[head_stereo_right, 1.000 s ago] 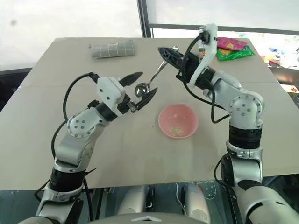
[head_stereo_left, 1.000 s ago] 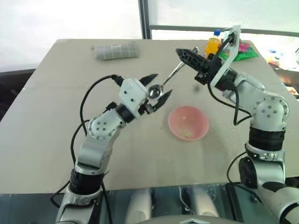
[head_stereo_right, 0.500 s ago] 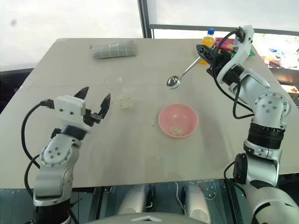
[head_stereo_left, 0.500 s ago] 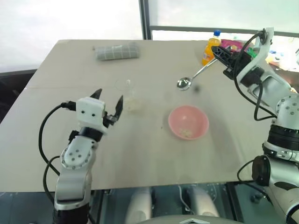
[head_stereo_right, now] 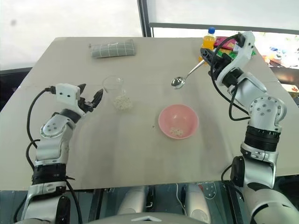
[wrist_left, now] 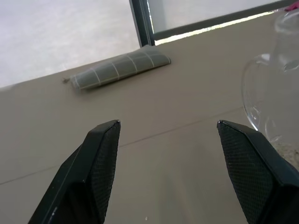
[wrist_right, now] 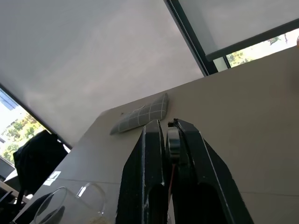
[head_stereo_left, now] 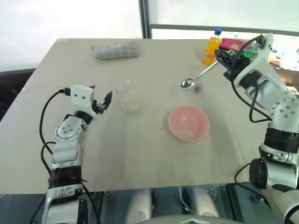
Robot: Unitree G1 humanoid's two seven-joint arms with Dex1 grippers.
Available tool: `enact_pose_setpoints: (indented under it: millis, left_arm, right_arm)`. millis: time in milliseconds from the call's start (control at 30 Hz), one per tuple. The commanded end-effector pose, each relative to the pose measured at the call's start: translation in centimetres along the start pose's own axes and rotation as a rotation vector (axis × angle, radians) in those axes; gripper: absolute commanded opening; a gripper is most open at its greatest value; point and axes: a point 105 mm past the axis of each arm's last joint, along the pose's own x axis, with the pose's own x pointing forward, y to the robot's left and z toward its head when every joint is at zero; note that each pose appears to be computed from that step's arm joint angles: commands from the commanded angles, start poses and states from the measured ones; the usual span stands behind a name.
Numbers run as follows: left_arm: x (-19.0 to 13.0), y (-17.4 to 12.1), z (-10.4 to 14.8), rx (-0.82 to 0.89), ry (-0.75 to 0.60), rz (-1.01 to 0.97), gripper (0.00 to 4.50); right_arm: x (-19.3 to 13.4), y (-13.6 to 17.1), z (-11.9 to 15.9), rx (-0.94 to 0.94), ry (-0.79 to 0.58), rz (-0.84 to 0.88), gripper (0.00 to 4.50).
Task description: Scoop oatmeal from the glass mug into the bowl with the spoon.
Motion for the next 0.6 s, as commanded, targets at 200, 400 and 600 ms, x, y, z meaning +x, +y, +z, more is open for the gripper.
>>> enact_pose_setpoints:
  millis: [200,400,600]
  left_arm:
    - [0.2,-1.8,-0.6,-0.038,-0.011,-0.118,3.39]
    - [0.1,-3.3,-0.6,-0.036,-0.014,-0.172,3.39]
    - [-0.7,-4.5,-1.2,-0.027,0.004,-0.213,3.39]
  right_arm:
    - [-0.9,0.7,1.4,-0.034,-0.081,0.005,0.00]
    - [-1.0,0.5,1.2,-0.033,-0.081,-0.004,0.00]
    - [-0.9,0.6,1.1,-0.033,-0.077,0.002,0.00]
